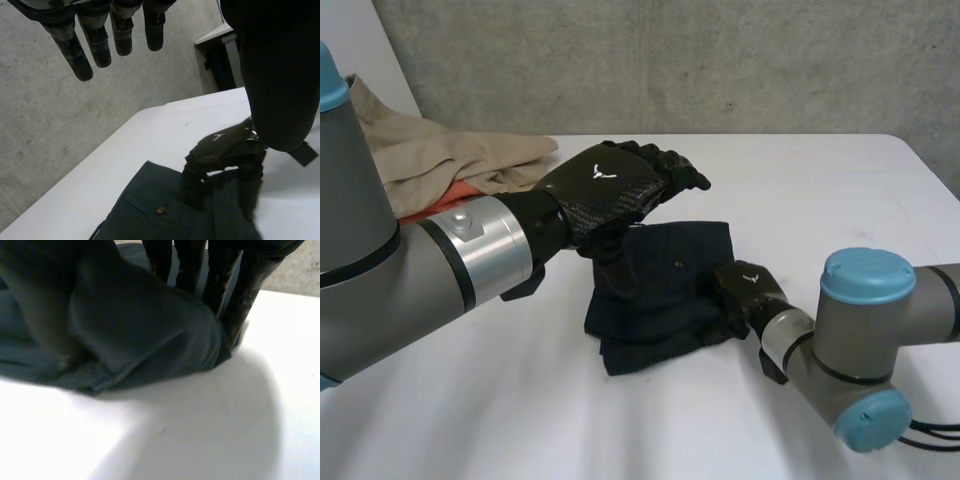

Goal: Fold the laundry.

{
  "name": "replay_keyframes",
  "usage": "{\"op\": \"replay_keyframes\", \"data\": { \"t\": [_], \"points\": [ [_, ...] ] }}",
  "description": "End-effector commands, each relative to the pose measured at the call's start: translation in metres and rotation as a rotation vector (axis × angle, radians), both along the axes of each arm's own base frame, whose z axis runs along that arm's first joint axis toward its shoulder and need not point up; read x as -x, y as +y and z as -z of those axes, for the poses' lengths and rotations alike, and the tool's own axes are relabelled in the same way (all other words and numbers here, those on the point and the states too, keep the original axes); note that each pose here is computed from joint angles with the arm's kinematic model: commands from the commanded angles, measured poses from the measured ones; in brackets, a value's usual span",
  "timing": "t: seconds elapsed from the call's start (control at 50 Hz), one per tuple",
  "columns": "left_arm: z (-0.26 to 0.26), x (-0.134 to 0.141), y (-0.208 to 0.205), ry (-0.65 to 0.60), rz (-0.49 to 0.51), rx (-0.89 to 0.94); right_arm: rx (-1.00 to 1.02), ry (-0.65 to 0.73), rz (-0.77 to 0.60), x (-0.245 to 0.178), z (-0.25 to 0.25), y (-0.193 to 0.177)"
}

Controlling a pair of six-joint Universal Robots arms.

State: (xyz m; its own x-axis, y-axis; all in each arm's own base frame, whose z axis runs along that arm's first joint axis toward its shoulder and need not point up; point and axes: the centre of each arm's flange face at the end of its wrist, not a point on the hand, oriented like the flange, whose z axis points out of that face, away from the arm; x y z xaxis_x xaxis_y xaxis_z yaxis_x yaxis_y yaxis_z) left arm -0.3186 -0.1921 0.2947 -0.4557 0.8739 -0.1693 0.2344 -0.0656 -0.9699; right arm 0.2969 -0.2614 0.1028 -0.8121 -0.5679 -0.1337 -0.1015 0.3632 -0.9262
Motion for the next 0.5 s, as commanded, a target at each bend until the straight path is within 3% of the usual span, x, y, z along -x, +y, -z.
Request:
{"op": "replay_keyframes", "data": {
  "t": [0.02, 0.24, 0.36, 0.5],
  "points": [
    [0.000, 0.000, 0.000, -0.001, 0.000, -0.001, 0.104, -0.040, 0.060, -0.006, -0.015, -0.034],
    [-0.001, 0.000, 0.000, 0.001, 0.001, 0.007, 0.207, -0.010, 0.254, 0.056, -0.029, -0.140],
    [-0.002, 0.000, 0.000, 0.003, 0.001, 0.011, 0.295, 0.061, 0.353, 0.116, -0.029, -0.202],
    [-0.002, 0.002, 0.002, 0.003, 0.005, 0.010, 0.319, 0.080, 0.389, 0.167, -0.015, -0.253]
  ]
}}
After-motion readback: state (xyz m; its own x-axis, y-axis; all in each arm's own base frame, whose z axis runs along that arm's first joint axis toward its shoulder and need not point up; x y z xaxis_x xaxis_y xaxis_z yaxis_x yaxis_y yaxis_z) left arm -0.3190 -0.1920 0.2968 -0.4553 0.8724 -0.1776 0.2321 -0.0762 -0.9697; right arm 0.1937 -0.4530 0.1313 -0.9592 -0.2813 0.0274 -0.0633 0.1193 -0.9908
